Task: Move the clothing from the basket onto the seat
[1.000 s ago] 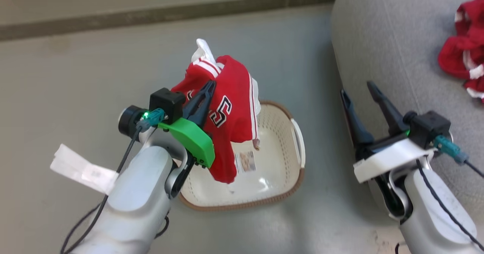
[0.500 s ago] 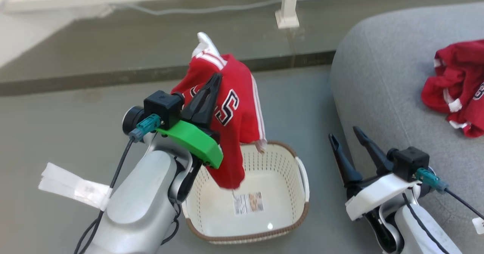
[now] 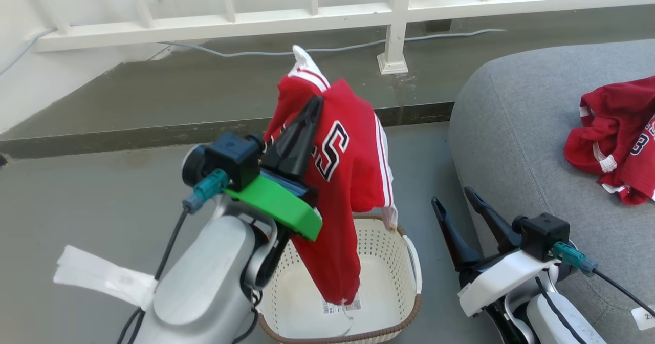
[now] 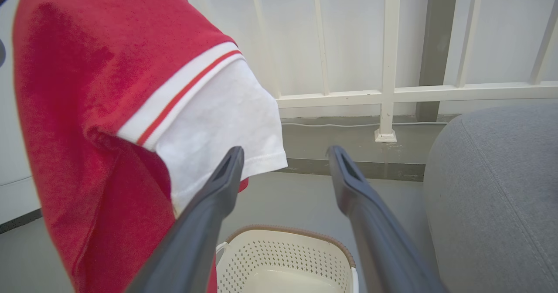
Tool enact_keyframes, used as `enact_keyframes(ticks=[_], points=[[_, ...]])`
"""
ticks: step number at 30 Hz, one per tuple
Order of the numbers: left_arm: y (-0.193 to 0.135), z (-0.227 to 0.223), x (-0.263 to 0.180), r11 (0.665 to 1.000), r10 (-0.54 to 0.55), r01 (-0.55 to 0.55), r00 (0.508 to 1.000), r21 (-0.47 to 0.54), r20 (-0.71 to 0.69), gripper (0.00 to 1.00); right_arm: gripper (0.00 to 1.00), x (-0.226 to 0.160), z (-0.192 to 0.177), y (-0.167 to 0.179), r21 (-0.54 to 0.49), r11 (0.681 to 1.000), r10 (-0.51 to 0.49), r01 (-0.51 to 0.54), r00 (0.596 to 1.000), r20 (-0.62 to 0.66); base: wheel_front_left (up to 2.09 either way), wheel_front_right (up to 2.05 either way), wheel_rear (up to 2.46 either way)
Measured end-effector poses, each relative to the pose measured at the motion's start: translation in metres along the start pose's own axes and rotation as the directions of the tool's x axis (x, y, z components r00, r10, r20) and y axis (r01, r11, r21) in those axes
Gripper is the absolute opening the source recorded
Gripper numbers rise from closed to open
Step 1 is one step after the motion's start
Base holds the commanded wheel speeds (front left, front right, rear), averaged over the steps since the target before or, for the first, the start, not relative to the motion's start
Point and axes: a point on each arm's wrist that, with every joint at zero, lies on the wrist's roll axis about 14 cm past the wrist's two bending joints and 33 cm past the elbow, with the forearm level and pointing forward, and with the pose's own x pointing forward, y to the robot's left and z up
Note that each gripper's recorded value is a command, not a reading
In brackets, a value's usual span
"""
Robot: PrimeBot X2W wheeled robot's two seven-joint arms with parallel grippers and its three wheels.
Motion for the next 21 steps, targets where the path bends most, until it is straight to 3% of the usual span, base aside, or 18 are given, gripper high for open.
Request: enact_keyframes(ticks=[11, 21], points=[[-0.006, 0.005, -0.004, 1.0, 0.007, -0.007, 1.0, 0.004, 0.02, 0.0, 1.0, -0.001, 0.015, 0.007, 0.004, 1.0, 0.008, -0.009, 0.999, 0.043, 0.0, 0.0, 0.0], [-0.01, 0.002, -0.009, 1.0, 0.01, -0.01, 1.0, -0.003, 0.004, 0.0, 1.0, 0.006, 0.075, 0.042, -0.003, 0.994, 0.109, -0.111, 0.969, 0.223, 0.0, 0.0, 0.0]])
